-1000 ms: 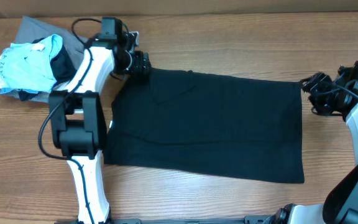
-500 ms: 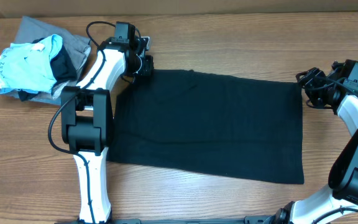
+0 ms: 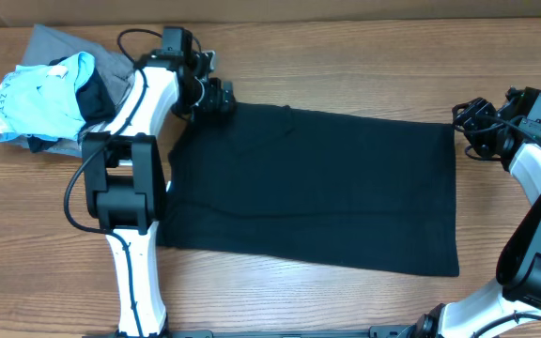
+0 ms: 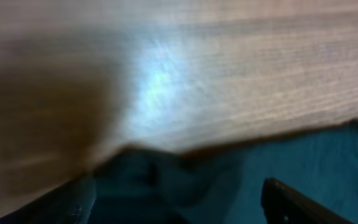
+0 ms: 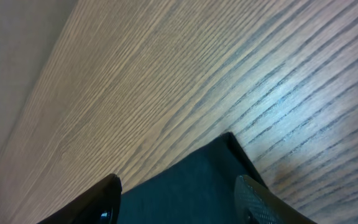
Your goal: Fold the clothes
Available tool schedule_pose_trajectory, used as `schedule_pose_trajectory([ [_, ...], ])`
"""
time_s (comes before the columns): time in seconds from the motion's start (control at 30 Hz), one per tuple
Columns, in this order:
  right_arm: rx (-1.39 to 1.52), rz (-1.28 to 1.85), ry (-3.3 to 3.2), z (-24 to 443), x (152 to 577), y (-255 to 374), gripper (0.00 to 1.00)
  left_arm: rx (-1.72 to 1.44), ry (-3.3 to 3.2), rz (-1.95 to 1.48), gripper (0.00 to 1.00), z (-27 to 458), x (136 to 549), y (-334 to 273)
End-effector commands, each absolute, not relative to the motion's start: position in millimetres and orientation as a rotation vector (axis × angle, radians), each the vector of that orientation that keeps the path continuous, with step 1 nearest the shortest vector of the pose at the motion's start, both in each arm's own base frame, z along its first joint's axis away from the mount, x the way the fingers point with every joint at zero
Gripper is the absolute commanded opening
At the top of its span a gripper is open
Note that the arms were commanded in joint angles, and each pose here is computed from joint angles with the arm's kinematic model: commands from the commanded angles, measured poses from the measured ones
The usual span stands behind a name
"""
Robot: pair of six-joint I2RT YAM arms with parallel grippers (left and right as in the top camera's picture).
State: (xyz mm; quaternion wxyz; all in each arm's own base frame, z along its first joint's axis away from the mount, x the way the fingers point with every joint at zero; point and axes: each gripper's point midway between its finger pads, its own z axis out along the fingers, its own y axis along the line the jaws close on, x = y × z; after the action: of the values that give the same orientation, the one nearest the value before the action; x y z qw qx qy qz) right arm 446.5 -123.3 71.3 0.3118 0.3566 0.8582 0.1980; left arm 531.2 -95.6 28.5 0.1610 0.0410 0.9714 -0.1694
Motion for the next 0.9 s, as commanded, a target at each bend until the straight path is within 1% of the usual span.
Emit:
schedule_pose_trajectory([
  [0.0,0.935,0.526,2.281,72,448,-121,0.62,0.186,2.688,-0.406,0.83,48,550,-88],
  [0.17,0.964,0.532,2.318,66,440,-117,0.62,0.212,2.683,-0.4,0.77,37,554,-89],
  [0.27,0.969,0.533,2.325,64,438,-117,0.62,0.223,2.669,-0.37,0.76,37,558,-86],
  [0.33,0.97,0.533,2.325,64,438,-117,0.62,0.248,2.662,-0.352,0.7,34,560,-85],
  [0.4,0.973,0.534,2.329,64,437,-116,0.62,0.251,2.677,-0.348,0.68,25,559,-84],
  [0.47,0.975,0.534,2.333,63,436,-116,0.62,0.256,2.716,-0.356,0.68,6,554,-87],
  [0.6,0.977,0.535,2.335,63,436,-116,0.62,0.282,2.75,-0.365,0.61,-11,548,-98],
  [0.67,0.978,0.535,2.335,63,436,-116,0.62,0.29,2.748,-0.365,0.5,-10,548,-102],
  [0.83,0.968,0.532,2.323,65,438,-117,0.62,0.285,2.765,-0.368,0.15,-10,544,-100],
  [0.87,0.957,0.529,2.309,67,442,-118,0.62,0.281,2.774,-0.366,0.06,-9,541,-99],
])
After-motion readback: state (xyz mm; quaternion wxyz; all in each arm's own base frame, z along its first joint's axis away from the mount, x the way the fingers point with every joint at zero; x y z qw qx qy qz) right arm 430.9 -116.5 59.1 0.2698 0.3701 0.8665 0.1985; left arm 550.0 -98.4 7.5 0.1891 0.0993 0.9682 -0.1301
